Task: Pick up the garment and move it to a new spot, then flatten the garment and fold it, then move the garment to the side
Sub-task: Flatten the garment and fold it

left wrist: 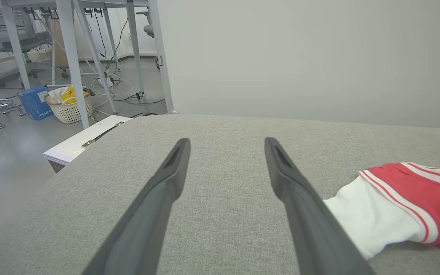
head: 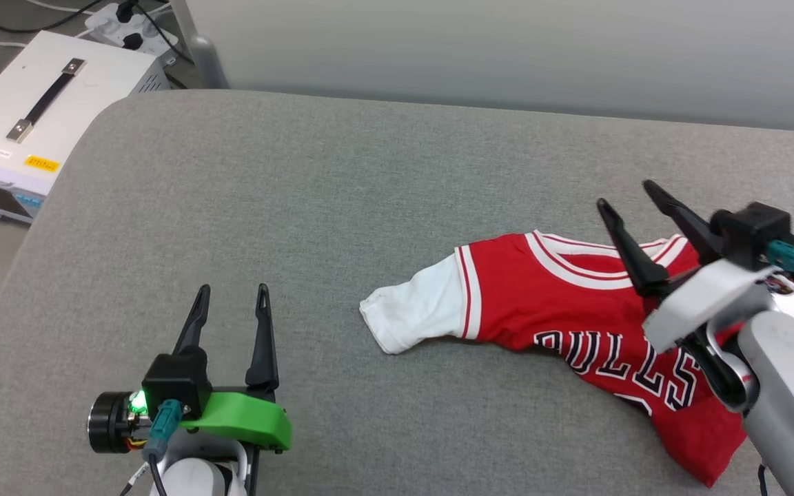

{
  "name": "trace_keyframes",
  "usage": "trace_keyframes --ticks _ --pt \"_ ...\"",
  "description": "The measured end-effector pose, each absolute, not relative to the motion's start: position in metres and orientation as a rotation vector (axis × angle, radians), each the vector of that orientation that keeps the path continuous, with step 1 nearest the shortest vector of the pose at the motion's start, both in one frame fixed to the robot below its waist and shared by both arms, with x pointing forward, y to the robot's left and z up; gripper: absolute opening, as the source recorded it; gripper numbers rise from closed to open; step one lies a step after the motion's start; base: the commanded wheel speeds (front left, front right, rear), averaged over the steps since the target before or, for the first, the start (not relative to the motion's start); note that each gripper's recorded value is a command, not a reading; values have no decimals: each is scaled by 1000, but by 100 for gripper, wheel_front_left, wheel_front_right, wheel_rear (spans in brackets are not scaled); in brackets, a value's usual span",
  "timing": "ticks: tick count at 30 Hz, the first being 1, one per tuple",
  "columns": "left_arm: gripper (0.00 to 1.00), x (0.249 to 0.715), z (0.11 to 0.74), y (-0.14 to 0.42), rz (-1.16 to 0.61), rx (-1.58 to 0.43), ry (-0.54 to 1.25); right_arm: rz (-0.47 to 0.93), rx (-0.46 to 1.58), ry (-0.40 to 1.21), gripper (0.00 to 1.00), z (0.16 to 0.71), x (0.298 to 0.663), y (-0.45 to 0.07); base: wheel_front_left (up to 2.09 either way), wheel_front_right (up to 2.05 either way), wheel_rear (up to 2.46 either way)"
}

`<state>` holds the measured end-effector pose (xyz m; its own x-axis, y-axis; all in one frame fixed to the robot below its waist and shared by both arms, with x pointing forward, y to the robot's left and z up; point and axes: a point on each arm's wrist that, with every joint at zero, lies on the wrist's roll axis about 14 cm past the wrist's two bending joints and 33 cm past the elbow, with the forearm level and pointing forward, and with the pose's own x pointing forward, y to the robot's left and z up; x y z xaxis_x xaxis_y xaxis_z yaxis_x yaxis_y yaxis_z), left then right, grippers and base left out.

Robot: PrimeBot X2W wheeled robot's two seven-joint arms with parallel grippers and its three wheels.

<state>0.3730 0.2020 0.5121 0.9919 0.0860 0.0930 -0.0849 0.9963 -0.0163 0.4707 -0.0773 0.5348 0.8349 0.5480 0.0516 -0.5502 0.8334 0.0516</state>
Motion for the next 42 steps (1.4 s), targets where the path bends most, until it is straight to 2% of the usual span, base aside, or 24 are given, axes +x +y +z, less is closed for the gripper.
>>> trace_keyframes --ticks 1,4,13,17,23,29,35,42 --pt "100 372 514 199 74 -10 -100 459 79 -76 100 537 461 -112 0 0 0" --pt "100 371 515 194 55 -13 -103 345 96 -103 100 535 446 -141 0 0 0" --pt "100 371 518 185 20 -13 -115 131 104 -105 100 519 397 -189 0 0 0" --pt "100 377 522 180 -21 -15 -126 85 103 -85 100 509 382 -197 0 0 0" --pt "100 413 553 168 -148 43 -205 61 83 -88 100 509 376 -202 0 0 0" --pt "100 457 560 140 -326 142 -149 61 64 -76 100 505 376 -201 0 0 0" --pt "100 493 560 103 -506 190 27 58 38 -63 100 500 384 -203 0 0 0" --pt "100 485 486 86 -657 293 510 47 23 -51 100 495 390 -205 0 0 0"
